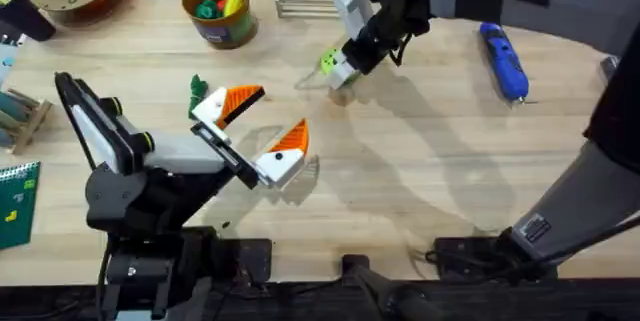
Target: Pick up the gripper from the table and insert it into the empty holder that is missing its gripper. Then pick up a screw, insert it into the mounting hole, and use the screwdriver to tighten it. Finally, clean up the table by picking up the vegetable and placing it into the bucket.
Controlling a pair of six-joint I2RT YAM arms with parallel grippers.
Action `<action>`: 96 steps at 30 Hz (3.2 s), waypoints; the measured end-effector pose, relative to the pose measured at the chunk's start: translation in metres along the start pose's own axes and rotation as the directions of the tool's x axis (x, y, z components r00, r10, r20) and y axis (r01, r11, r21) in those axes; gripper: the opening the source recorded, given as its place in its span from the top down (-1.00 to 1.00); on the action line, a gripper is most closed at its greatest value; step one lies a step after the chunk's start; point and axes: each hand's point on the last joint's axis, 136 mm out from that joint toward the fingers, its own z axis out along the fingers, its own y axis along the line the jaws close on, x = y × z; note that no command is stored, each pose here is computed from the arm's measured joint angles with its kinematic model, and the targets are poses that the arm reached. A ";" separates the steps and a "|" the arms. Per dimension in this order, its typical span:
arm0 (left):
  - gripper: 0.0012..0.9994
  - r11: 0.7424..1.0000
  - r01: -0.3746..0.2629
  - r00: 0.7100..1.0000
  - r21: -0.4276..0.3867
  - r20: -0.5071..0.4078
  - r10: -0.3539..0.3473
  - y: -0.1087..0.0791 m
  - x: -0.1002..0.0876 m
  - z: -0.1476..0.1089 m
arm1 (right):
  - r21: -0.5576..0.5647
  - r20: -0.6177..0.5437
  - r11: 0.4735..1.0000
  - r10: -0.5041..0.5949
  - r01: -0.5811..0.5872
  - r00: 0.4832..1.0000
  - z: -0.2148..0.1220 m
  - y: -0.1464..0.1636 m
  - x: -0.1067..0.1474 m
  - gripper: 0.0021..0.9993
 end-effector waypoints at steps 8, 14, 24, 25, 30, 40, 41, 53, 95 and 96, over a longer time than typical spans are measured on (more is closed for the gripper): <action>-0.95 1.000 0.000 1.000 0.000 0.000 0.000 0.000 0.000 0.000 | -0.002 -0.006 1.000 0.001 -0.001 1.000 0.000 0.001 0.001 -0.62; -0.95 1.000 0.000 1.000 0.000 0.000 0.000 0.000 0.000 0.000 | -0.004 -0.007 1.000 -0.004 0.004 1.000 0.000 0.003 0.001 -0.62; -0.95 1.000 0.000 1.000 0.000 0.000 0.000 0.000 0.000 0.000 | -0.006 -0.032 0.999 -0.034 0.033 0.999 0.001 0.016 0.002 -0.62; -0.95 1.000 0.000 1.000 0.000 0.000 0.000 0.000 0.000 0.000 | 0.000 -0.040 0.999 -0.033 0.033 0.999 0.001 0.015 0.003 -0.62; -0.94 1.000 0.000 1.000 0.000 0.000 0.000 0.000 0.000 0.000 | 0.023 -0.045 0.999 -0.034 0.035 0.998 -0.003 0.011 0.001 -0.63; -0.95 1.000 0.000 1.000 0.000 0.000 0.000 0.000 0.000 0.000 | 0.029 -0.031 0.998 -0.058 0.059 0.998 -0.004 0.018 -0.008 -0.63; -0.95 1.000 0.000 1.000 0.000 0.000 0.000 0.000 0.000 0.000 | 0.028 -0.031 0.998 -0.061 0.062 0.998 -0.004 0.020 -0.008 -0.64; -0.95 1.000 0.000 1.000 0.000 0.000 0.000 0.000 0.000 0.000 | 0.027 -0.010 0.996 -0.083 0.083 0.996 -0.003 0.027 -0.015 -0.63; -0.95 1.000 0.000 1.000 0.000 0.000 0.000 0.000 0.000 0.000 | 0.024 -0.032 0.996 -0.080 0.081 0.996 0.008 0.026 -0.011 -0.37; -0.95 1.000 0.000 1.000 0.000 0.000 0.000 0.000 0.000 0.000 | 0.024 -0.032 0.996 -0.080 0.081 0.996 0.008 0.026 -0.011 -0.28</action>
